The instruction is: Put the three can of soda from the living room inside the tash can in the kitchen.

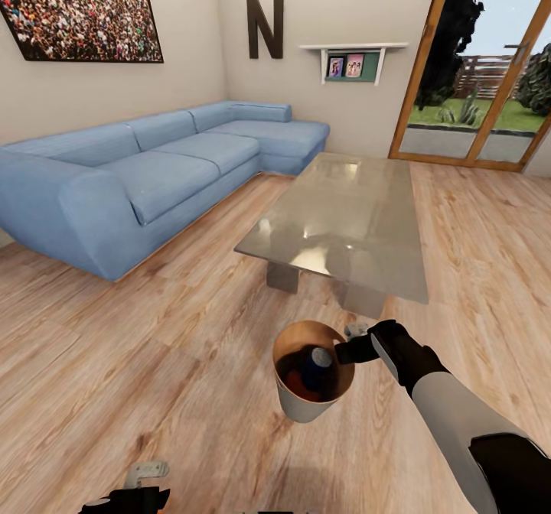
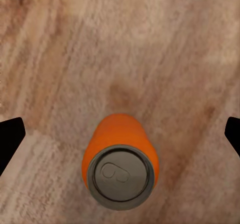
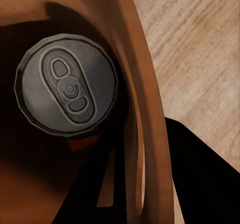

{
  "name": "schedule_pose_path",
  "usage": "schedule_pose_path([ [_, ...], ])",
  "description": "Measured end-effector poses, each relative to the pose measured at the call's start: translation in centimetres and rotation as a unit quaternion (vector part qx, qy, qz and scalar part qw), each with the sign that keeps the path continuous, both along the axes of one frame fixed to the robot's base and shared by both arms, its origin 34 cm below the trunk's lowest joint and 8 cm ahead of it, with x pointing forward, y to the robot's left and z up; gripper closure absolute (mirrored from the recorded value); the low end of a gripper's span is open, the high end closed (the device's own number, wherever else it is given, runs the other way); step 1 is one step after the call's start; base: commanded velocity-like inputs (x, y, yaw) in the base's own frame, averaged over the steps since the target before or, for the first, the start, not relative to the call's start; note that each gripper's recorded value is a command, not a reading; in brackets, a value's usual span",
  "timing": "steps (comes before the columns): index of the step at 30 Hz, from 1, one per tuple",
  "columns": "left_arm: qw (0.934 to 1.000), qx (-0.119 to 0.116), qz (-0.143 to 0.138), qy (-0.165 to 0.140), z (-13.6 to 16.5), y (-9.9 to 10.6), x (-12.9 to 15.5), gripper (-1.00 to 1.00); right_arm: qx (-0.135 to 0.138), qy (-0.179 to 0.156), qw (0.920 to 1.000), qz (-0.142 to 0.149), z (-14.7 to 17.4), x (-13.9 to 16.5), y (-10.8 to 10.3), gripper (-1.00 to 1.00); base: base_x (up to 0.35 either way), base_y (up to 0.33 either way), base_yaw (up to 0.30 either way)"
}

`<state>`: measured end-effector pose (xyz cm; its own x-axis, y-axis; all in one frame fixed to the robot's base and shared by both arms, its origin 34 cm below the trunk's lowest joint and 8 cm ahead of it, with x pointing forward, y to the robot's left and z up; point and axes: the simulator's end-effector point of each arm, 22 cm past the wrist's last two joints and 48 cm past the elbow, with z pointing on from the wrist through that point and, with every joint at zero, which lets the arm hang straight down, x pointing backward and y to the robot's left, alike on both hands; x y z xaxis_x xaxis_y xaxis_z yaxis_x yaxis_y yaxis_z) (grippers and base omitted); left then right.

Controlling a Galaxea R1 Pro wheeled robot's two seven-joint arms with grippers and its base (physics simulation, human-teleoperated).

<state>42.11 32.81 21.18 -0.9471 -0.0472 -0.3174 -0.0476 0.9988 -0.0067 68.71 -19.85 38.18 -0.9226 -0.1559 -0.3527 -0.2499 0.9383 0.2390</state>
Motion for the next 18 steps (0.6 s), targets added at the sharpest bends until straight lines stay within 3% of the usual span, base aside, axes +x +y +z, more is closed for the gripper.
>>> schedule_pose_path([
  [11, 1.0000, 0.002, 0.000, -0.001, -0.9, 0.0, -0.2, -1.00, 0.003, -0.027, 0.9996, 0.003, 2.6, 1.9, 0.5, 1.00, 0.000, 0.000, 0.000],
  [15, 1.0000, 0.001, 0.000, -0.001, -1.8, 0.0, -0.4, -1.00, 0.018, -0.024, 0.9996, -0.001, 3.2, 1.1, 1.4, 1.00, 0.000, 0.000, 0.000],
  [18, 1.0000, 0.002, 0.000, -0.001, -2.5, 0.0, -0.6, -1.00, 0.010, -0.025, 0.9996, 0.001, 2.8, 0.5, 1.4, 1.00, 0.000, 0.000, 0.000],
])
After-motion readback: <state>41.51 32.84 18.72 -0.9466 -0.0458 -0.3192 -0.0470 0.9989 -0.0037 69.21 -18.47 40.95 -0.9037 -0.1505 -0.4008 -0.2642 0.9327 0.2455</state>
